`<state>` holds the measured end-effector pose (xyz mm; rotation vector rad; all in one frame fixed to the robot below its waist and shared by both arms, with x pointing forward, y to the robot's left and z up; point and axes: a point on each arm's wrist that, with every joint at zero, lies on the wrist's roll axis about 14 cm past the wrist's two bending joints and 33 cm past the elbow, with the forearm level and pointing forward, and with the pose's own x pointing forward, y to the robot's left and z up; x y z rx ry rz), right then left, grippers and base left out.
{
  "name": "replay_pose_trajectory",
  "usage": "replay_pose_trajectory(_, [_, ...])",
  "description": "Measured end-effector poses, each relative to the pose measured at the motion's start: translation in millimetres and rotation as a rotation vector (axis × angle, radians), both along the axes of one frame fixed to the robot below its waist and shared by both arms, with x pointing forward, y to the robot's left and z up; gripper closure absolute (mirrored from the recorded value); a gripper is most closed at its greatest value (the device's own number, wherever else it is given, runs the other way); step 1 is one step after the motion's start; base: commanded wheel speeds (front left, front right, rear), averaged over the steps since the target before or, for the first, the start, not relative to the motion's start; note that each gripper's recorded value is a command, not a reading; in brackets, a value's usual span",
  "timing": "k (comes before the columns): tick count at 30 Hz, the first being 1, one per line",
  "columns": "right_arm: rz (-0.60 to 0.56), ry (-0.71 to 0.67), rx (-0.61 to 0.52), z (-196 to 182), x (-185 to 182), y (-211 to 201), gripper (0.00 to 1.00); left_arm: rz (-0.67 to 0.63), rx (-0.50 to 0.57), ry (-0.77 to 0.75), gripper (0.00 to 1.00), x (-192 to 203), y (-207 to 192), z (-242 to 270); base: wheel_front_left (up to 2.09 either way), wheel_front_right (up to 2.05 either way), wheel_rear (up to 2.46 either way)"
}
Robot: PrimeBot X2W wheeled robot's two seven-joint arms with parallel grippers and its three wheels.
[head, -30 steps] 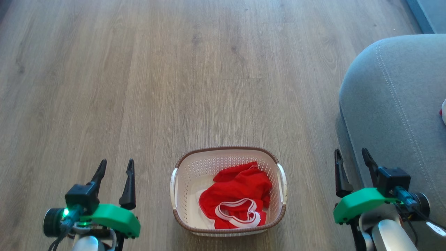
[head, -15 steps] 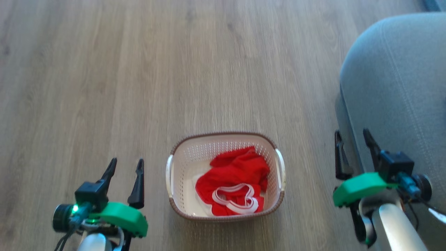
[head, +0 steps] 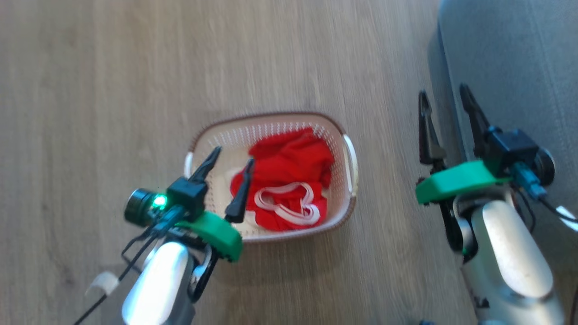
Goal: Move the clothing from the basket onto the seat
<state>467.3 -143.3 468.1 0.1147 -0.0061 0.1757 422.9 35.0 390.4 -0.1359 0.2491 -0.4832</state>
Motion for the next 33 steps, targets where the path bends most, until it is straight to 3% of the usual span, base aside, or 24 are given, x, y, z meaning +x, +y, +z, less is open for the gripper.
replay_pose_trajectory(7, [-0.007,0.02,-0.006,-22,27,-7,0.0,-0.198,0.018,0.095,0.0,5,-45,-53,0.0,0.0,0.0])
replay_pose_trajectory(16, [-0.014,0.048,0.012,-56,58,-15,0.0,-0.531,0.126,0.138,0.0,-1,-90,-129,0.0,0.0,0.0])
replay_pose_trajectory(27, [-0.082,0.146,0.013,-98,50,-44,0.0,-0.753,0.247,0.229,0.0,-14,-107,-216,0.0,0.0,0.0])
replay_pose_trajectory(33, [-0.106,0.178,0.008,-112,46,-54,0.0,-0.784,0.275,0.246,0.0,-3,-115,-246,0.0,0.0,0.0])
